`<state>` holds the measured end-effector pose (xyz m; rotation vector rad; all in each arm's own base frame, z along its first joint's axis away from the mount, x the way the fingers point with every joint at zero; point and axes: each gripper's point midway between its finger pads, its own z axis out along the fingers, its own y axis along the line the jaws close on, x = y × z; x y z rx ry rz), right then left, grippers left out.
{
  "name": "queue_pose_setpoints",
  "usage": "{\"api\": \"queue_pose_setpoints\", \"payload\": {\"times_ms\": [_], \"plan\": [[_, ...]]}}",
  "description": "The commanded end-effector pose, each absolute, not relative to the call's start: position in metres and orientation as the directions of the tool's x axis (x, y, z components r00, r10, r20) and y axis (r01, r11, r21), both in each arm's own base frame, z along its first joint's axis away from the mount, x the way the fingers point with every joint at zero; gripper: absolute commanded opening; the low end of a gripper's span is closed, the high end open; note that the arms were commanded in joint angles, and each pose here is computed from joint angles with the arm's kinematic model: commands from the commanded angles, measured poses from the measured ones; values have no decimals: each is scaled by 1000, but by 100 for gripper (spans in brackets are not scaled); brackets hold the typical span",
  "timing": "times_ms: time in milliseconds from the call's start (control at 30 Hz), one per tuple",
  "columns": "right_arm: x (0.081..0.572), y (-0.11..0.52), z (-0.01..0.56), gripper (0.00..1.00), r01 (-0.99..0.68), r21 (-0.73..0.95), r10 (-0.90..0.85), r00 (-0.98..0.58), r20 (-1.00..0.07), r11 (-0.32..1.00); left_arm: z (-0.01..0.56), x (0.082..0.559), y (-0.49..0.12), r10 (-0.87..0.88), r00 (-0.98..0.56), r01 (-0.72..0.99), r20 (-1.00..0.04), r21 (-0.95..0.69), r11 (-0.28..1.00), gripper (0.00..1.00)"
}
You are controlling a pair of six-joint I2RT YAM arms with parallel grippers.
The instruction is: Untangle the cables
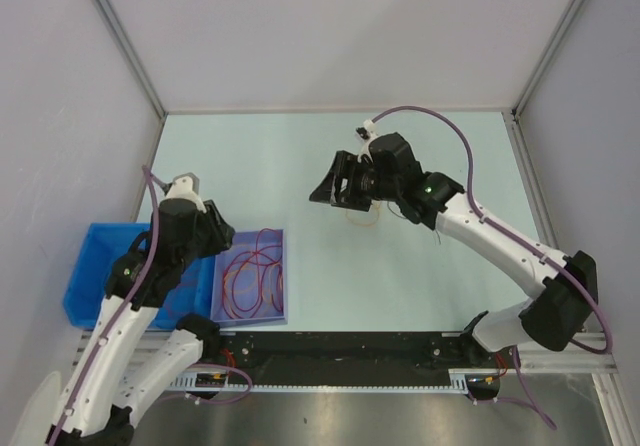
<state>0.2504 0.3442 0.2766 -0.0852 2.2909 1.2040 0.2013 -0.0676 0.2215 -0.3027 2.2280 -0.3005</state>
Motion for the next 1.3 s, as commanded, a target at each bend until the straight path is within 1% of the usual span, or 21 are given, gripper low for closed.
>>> {"api": "queue_pose_setpoints", "payload": {"times_ms": [0, 100, 200, 333, 433, 467, 533, 567, 600, 633, 700, 767, 833, 867, 967, 1100, 1167, 1267], "plan": [[279, 335, 261, 69, -287, 709, 209, -826, -524, 644, 237, 200, -62, -231, -526, -1, -818, -272, 962, 43], [298, 326, 245, 69, -261, 693, 214, -827, -519, 672, 252, 197, -69, -256, -462, 61, -849, -318, 946, 42], [309, 327, 238, 69, -309, 678, 177, -818, -547, 667, 260, 196, -71, -274, -397, 102, -876, -339, 935, 43], [327, 318, 223, 70, -309, 646, 158, -813, -560, 697, 253, 204, -67, -280, -351, 90, -893, -330, 940, 43], [348, 293, 210, 68, -253, 597, 182, -800, -571, 761, 249, 208, -67, -262, -340, 98, -903, -311, 945, 43], [355, 276, 205, 68, -210, 576, 200, -800, -565, 790, 248, 209, -67, -259, -338, 96, -905, -307, 947, 43], [366, 250, 196, 68, -141, 506, 221, -777, -589, 851, 245, 211, -67, -252, -345, 94, -904, -300, 949, 43], [365, 237, 187, 68, -99, 467, 219, -786, -579, 879, 244, 211, -66, -252, -344, 87, -905, -298, 951, 44], [372, 216, 182, 68, -37, 414, 239, -769, -593, 909, 242, 212, -65, -252, -346, 80, -904, -296, 952, 44], [371, 207, 177, 68, -20, 385, 230, -773, -591, 923, 240, 213, -65, -252, -352, 76, -902, -295, 952, 44], [371, 178, 164, 68, 65, 280, 226, -772, -595, 958, 239, 213, -65, -254, -353, 73, -900, -297, 952, 44], [366, 156, 155, 68, 115, 181, 202, -779, -593, 977, 240, 212, -64, -260, -344, 72, -902, -301, 951, 45], [362, 137, 143, 69, 170, 134, 216, -793, -569, 976, 239, 212, -63, -263, -341, 65, -903, -301, 951, 45], [356, 129, 135, 69, 196, 125, 232, -810, -539, 973, 240, 211, -62, -265, -334, 64, -905, -302, 951, 45], [348, 106, 117, 69, 268, 133, 299, -824, -482, 954, 238, 211, -59, -271, -331, 45, -904, -301, 952, 46], [336, 93, 97, 68, 296, 63, 294, -851, -435, 953, 237, 211, -59, -270, -332, 44, -904, -301, 953, 46], [329, 85, 81, 67, 318, 20, 300, -869, -393, 948, 237, 211, -58, -271, -330, 44, -904, -301, 953, 46], [319, 76, 64, 65, 351, 14, 333, -874, -355, 936, 237, 211, -58, -274, -326, 43, -905, -303, 952, 46]]}}
